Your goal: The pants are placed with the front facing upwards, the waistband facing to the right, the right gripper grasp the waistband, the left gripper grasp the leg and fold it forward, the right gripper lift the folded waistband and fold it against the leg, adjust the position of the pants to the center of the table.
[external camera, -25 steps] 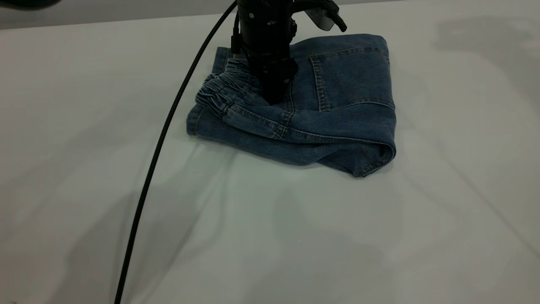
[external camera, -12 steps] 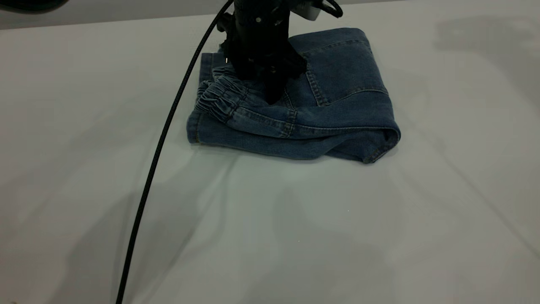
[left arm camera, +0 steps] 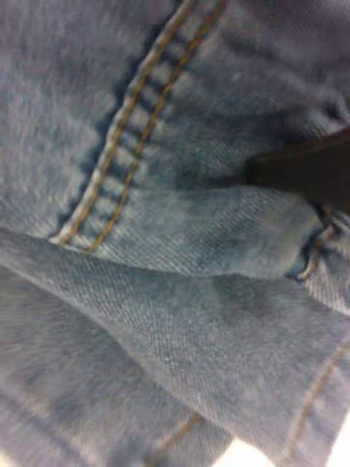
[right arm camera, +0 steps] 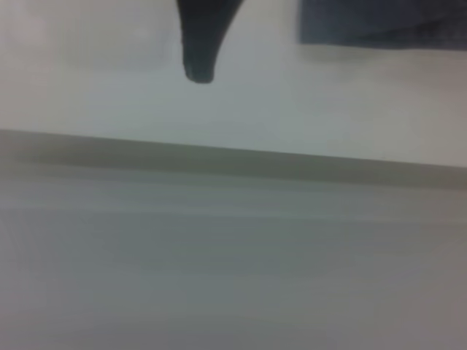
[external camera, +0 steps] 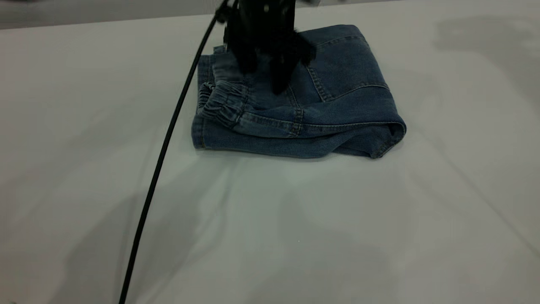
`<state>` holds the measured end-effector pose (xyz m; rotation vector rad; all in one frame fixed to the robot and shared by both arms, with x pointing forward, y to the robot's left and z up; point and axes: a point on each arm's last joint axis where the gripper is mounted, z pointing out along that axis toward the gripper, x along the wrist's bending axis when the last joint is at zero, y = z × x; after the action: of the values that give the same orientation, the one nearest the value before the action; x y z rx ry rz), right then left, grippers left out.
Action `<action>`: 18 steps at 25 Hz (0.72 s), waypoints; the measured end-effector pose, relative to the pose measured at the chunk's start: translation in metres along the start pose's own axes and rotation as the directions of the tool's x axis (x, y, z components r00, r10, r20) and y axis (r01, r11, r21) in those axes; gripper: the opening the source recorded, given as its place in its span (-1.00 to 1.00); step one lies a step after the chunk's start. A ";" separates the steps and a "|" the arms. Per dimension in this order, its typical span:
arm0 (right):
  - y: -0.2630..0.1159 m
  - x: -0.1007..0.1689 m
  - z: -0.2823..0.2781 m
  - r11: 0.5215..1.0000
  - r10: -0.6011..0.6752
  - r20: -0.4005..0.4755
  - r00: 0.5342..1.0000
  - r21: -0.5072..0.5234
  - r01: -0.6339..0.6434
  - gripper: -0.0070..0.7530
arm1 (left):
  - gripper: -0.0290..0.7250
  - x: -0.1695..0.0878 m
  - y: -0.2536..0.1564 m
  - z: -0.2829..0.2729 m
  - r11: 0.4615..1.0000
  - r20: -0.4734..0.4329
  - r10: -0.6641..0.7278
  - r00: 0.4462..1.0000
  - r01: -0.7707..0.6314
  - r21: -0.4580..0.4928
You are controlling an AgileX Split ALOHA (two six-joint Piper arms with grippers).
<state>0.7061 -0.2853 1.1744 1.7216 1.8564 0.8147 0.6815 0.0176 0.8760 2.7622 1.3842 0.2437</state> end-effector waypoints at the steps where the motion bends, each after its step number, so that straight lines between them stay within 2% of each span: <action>1: 0.001 0.000 -0.002 1.000 -0.001 0.001 1.000 -0.005 0.001 0.55 | 0.39 0.001 0.002 -0.010 1.000 0.000 0.001 1.000 -0.001 -0.020; 5: 0.004 0.001 -0.016 1.000 -0.003 0.002 1.000 -0.030 0.003 0.55 | 0.39 0.006 0.005 -0.052 0.994 -0.012 0.045 0.999 -0.046 -0.098; 12: 0.008 0.007 -0.050 0.997 0.006 -0.020 1.000 -0.082 -0.007 0.55 | 0.39 0.020 0.001 -0.151 0.959 -0.058 0.024 0.998 -0.039 -0.281; 18: -0.008 0.011 -0.076 0.999 0.013 -0.034 0.999 -0.039 -0.015 0.55 | 0.39 0.033 -0.018 -0.232 0.906 -0.127 -0.015 0.992 -0.041 -0.421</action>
<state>0.6465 -0.2822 1.2229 1.7083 1.8397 0.8855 0.6504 0.0472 1.1067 2.4282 1.1651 0.6490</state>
